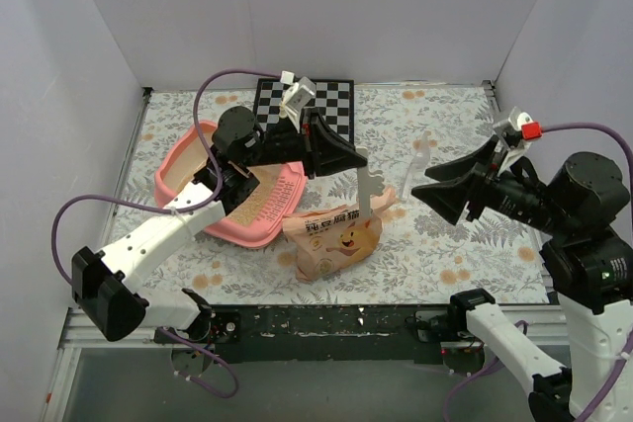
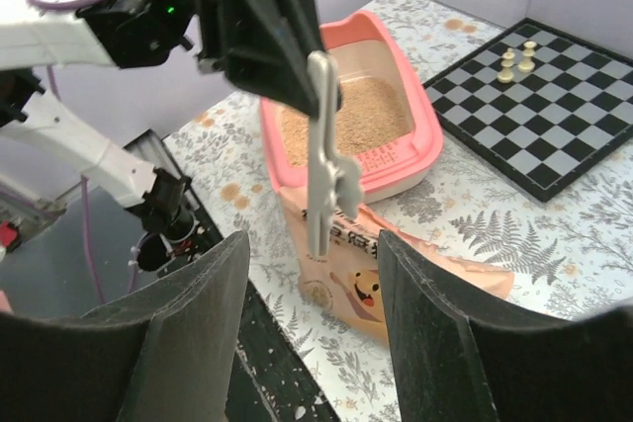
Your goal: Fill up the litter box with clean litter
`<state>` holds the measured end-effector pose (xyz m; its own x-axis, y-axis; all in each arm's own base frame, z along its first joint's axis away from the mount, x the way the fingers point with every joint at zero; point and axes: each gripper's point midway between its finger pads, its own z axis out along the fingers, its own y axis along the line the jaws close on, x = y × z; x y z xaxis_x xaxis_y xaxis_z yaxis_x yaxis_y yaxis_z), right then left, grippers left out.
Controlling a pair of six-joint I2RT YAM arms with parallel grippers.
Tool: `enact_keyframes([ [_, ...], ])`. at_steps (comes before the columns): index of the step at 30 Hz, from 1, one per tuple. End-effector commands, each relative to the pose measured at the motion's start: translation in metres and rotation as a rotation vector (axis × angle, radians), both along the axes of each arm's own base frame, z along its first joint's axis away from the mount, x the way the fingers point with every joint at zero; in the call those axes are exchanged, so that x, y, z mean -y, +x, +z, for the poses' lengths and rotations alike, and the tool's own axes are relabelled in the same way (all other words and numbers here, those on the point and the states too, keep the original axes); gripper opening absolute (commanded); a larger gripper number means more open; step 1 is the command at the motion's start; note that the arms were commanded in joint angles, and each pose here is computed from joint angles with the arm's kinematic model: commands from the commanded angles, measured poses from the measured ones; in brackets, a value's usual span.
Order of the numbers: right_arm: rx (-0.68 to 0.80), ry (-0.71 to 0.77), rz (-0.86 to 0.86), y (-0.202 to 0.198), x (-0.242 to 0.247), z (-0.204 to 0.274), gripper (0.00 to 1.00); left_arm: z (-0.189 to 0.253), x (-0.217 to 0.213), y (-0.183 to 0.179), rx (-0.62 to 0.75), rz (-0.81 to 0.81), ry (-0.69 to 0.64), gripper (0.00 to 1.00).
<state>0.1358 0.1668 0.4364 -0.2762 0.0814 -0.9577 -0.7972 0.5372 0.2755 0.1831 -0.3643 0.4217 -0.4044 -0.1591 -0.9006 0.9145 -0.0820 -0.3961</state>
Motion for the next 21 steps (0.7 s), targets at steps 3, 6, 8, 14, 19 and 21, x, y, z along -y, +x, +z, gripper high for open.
enact_keyframes([
  [3, -0.049, 0.018, 0.189, -0.018, -0.018, -0.024, 0.61, 0.024, -0.019, -0.005, -0.005, 0.026, -0.071, 0.00],
  [6, -0.027, 0.040, 0.245, -0.020, -0.024, -0.024, 0.62, 0.022, -0.019, -0.002, -0.058, 0.024, -0.081, 0.00],
  [8, -0.013, 0.042, 0.247, -0.016, -0.025, -0.023, 0.63, 0.021, -0.021, -0.002, -0.080, 0.018, -0.087, 0.00],
  [14, -0.015, 0.057, 0.263, -0.005, -0.031, -0.024, 0.63, 0.020, -0.026, 0.001, -0.118, 0.015, -0.101, 0.00],
  [19, -0.037, 0.086, 0.279, 0.002, -0.036, -0.028, 0.64, 0.020, -0.030, 0.003, -0.123, 0.015, -0.109, 0.00],
  [21, -0.039, 0.087, 0.261, 0.008, -0.036, -0.029, 0.64, 0.020, -0.030, 0.003, -0.127, 0.013, -0.106, 0.00],
])
